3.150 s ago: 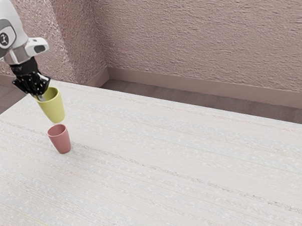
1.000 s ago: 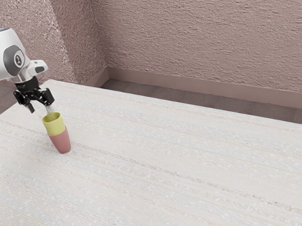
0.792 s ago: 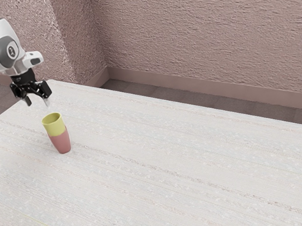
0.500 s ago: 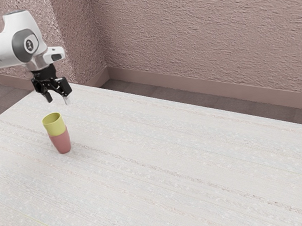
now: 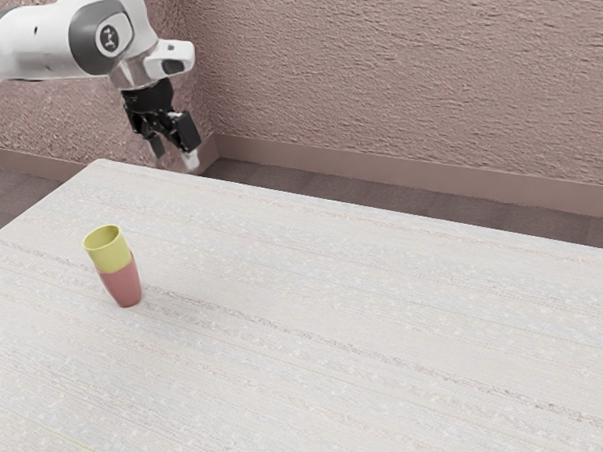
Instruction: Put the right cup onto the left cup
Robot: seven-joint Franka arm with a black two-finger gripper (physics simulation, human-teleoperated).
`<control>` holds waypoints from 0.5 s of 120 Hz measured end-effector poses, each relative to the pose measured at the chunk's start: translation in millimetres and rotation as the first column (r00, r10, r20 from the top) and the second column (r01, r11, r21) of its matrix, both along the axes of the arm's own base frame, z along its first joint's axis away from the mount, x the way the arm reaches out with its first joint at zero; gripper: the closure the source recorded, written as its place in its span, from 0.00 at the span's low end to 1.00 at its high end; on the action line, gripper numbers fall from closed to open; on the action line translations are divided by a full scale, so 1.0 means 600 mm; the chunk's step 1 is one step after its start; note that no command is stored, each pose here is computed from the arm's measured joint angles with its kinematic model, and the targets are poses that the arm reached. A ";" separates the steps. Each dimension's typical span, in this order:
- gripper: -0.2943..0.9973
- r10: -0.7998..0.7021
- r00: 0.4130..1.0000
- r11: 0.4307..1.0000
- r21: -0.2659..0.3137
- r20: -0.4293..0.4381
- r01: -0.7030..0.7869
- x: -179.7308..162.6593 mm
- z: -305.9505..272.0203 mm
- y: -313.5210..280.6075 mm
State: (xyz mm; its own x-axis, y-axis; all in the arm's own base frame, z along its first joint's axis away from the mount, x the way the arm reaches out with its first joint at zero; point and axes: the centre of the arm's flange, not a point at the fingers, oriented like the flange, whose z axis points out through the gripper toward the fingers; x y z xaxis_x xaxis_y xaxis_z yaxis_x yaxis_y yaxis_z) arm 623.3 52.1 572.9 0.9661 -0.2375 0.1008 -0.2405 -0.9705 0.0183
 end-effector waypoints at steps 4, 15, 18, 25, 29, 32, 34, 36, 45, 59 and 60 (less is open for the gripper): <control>0.23 -0.006 1.000 1.000 0.000 -0.001 0.006 -0.001 0.007 -0.006; 0.23 -0.011 1.000 1.000 -0.006 -0.014 0.011 -0.005 0.014 -0.010; 0.23 -0.011 1.000 1.000 -0.007 -0.017 0.011 -0.006 0.014 -0.011; 0.23 -0.013 1.000 1.000 -0.010 -0.023 0.013 -0.008 0.016 -0.012; 0.23 -0.014 1.000 1.000 -0.011 -0.026 0.014 -0.009 0.016 -0.013; 0.23 -0.015 1.000 1.000 -0.012 -0.028 0.015 -0.009 0.016 -0.014; 0.23 -0.015 0.999 1.000 -0.012 -0.029 0.015 -0.009 0.016 -0.015; 0.23 -0.015 0.999 1.000 -0.013 -0.030 0.015 -0.009 0.016 -0.015; 0.23 -0.015 0.999 1.000 -0.014 -0.034 0.015 -0.010 0.015 -0.015; 0.23 -0.014 0.999 1.000 -0.015 -0.036 0.014 -0.011 0.015 -0.014; 0.23 -0.014 0.999 1.000 -0.015 -0.036 0.014 -0.011 0.015 -0.014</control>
